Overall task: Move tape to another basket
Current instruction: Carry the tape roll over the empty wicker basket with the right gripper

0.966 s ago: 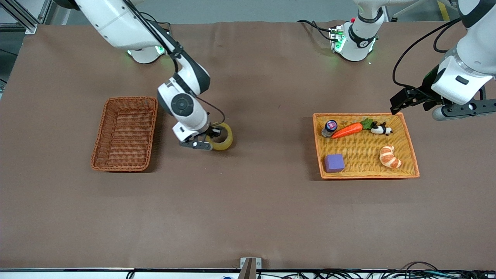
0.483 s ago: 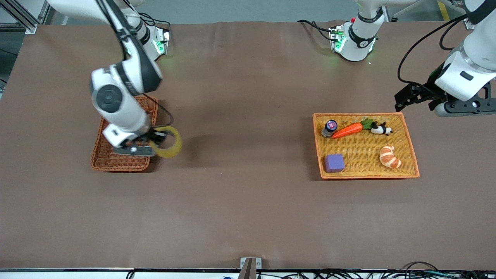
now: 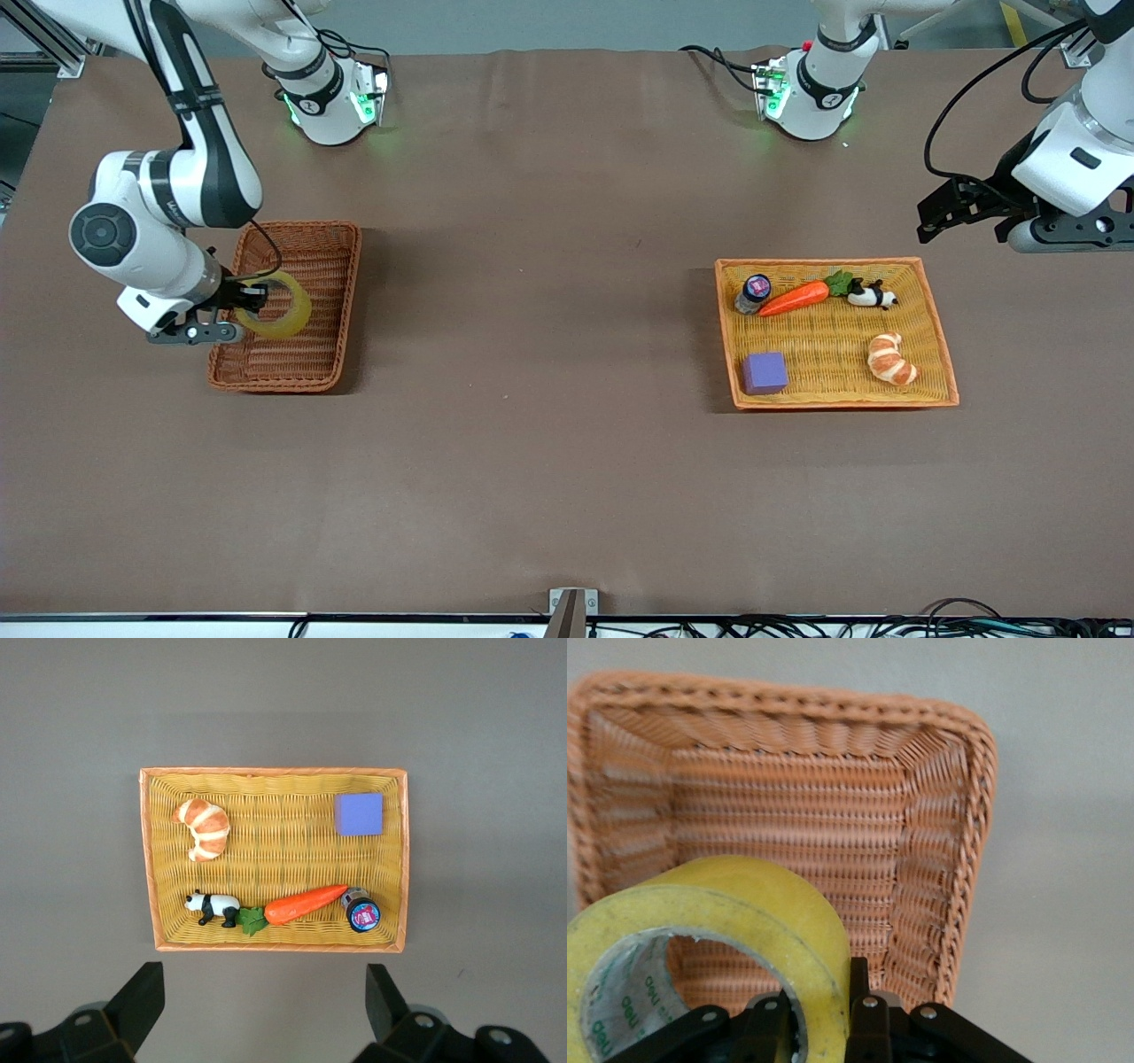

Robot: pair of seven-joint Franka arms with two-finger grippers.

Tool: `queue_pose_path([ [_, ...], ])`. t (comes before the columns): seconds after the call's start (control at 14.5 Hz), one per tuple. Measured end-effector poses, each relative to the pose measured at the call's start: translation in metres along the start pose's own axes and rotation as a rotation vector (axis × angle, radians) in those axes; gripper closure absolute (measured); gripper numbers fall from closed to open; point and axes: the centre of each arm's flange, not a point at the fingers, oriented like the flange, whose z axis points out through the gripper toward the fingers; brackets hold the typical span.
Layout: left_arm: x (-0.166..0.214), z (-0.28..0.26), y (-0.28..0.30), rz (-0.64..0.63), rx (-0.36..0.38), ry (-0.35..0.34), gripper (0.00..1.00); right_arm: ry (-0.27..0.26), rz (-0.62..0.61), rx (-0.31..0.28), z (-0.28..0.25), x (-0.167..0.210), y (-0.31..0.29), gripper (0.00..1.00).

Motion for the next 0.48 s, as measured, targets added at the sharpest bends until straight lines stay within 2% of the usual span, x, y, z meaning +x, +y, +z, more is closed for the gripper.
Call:
queue_pose_path([
  [0.14, 0.000, 0.003, 0.000, 0.001, 0.006, -0.004, 0.00, 0.027, -0.007, 0.005, 0.025, -0.011, -0.005, 0.78],
  [0.48, 0.002, 0.008, 0.007, 0.011, 0.009, -0.008, 0.00, 0.031, -0.009, 0.006, 0.075, -0.022, -0.008, 0.78],
])
